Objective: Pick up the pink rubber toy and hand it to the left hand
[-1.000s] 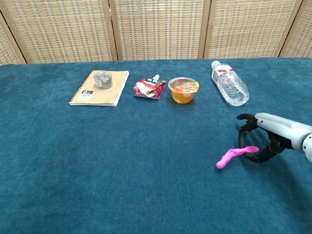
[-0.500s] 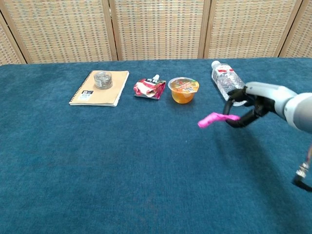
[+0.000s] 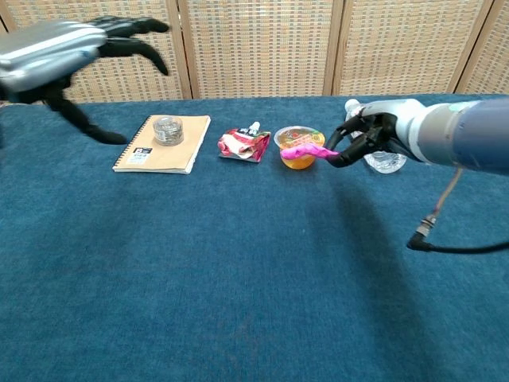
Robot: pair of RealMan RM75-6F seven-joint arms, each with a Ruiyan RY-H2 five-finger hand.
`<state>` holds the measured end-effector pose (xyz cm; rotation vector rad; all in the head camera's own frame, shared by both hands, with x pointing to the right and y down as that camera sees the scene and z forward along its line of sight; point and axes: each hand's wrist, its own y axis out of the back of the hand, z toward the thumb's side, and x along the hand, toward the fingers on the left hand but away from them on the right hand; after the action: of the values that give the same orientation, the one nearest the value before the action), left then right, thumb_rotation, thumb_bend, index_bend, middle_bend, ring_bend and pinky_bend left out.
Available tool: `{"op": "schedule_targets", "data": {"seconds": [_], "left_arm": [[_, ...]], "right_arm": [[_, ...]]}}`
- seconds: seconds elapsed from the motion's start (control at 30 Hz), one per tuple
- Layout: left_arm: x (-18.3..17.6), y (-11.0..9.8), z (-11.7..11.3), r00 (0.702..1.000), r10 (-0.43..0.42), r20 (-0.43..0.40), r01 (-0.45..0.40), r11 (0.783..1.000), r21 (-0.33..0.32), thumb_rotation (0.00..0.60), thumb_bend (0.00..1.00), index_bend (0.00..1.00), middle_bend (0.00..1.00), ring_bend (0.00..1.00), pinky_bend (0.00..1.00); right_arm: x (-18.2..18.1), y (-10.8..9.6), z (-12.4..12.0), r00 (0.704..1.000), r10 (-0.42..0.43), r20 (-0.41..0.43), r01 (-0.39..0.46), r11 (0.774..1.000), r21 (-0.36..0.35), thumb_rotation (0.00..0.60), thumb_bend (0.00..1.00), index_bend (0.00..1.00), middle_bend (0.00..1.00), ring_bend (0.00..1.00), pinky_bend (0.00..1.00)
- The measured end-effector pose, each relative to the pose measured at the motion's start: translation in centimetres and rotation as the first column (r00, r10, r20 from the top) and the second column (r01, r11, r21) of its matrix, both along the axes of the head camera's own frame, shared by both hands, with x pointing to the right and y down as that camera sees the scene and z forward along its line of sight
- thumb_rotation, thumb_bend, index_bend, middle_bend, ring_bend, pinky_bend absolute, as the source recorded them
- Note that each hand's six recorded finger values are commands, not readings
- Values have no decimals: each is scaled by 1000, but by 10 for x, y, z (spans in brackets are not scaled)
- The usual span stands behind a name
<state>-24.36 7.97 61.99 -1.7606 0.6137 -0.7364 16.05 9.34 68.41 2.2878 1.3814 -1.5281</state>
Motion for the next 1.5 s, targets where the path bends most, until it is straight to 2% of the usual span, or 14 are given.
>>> {"op": "schedule_targets", "data": {"seconds": [0.27,0.47,0.67,0.87,1.1,1.5], "left_arm": [[63,-14,13,993,117,-34,-114,991,72,600,0,318,0,0,0],[96,-16,13,983,159,-93,-150,984,91,600,0,333,0,0,0],[100,-18,15,984,149,-100,-138,985,104,600,0,353,0,0,0],[99,-18,19,986,128,-107,-119,989,89,600,2,386,0,0,0],[102,-17,24,989,94,-114,-87,994,64,600,119,435,0,0,0],[117,-15,33,989,70,-127,-67,997,24,600,219,476,0,0,0]], "right_arm": [[-21,-16,1,994,93,52,-90,994,-55,600,622,654,31,0,0],[-42,-26,-6,990,111,88,-106,993,-61,600,626,657,34,0,0],[-60,-28,-13,987,112,113,-105,992,-69,600,632,659,35,0,0],[-63,-26,-14,987,110,116,-102,992,-75,600,637,660,36,0,0],[-63,-23,-14,988,104,118,-95,993,-75,600,639,661,38,0,0],[-63,-19,-14,988,94,124,-84,993,-79,600,640,662,40,0,0]]}}
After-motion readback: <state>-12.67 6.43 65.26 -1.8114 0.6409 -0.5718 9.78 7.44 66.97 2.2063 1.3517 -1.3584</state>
